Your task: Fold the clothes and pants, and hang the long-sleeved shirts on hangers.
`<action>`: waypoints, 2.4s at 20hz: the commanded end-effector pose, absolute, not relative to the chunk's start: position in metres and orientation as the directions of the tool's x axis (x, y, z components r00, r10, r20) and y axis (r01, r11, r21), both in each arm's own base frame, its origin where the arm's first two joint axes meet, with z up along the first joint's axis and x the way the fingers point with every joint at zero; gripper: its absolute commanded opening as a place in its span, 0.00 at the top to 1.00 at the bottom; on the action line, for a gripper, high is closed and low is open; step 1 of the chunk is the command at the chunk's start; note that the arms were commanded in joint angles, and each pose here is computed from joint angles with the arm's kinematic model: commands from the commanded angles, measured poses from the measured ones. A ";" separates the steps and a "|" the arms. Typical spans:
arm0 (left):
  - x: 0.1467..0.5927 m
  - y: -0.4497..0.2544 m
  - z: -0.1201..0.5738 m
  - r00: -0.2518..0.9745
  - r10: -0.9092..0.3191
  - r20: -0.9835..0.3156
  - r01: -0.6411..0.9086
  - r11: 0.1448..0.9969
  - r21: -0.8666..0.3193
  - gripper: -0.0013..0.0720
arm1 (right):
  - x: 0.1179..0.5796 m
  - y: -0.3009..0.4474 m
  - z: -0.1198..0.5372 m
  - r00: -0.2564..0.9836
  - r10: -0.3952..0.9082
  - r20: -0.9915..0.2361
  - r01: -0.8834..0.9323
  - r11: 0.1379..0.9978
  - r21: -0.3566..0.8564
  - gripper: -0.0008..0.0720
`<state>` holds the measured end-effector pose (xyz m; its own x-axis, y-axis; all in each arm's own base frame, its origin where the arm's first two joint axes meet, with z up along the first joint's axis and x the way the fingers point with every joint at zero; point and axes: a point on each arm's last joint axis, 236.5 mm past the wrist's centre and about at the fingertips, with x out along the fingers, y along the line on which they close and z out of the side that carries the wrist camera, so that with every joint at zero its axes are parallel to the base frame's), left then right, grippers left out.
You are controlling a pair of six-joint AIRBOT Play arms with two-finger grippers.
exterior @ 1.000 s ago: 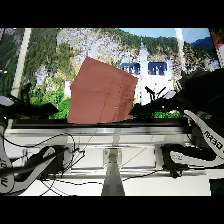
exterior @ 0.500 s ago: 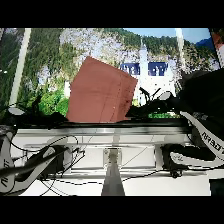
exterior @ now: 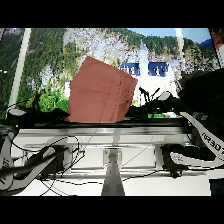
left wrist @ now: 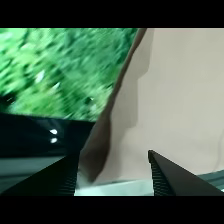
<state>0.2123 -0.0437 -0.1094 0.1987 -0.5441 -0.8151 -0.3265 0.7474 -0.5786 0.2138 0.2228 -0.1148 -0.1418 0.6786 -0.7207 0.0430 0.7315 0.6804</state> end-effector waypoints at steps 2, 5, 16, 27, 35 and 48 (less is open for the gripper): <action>0.203 -0.062 -0.131 0.100 -0.577 -0.811 -0.312 0.756 -0.576 0.32 | 0.215 0.225 -0.113 -0.137 0.688 -0.713 0.056 0.724 0.687 0.49; 0.210 -0.085 -0.129 0.105 -0.632 -0.767 -0.214 0.739 -0.638 0.76 | 0.221 0.234 -0.106 -0.112 0.723 -0.681 0.095 0.690 0.717 0.49; 0.335 -0.076 0.031 0.411 -0.670 -0.618 0.267 0.737 -0.621 0.96 | 0.282 0.272 0.026 -0.041 0.840 -0.542 -0.363 0.492 0.791 0.97; 0.265 -0.080 0.356 0.906 -0.414 -0.085 0.420 0.905 0.069 0.96 | 0.277 0.252 0.311 0.393 0.870 -0.298 -0.832 0.475 0.286 0.97; 0.210 -0.075 0.351 0.955 -0.293 -0.049 0.295 0.955 0.023 0.96 | 0.227 0.266 0.316 0.302 0.915 -0.269 -0.683 0.405 0.609 0.97; 0.389 -0.135 0.023 0.589 -0.536 -0.604 0.237 0.830 -0.505 0.96 | 0.426 0.230 0.028 0.592 0.524 -0.612 -0.006 0.763 0.647 0.97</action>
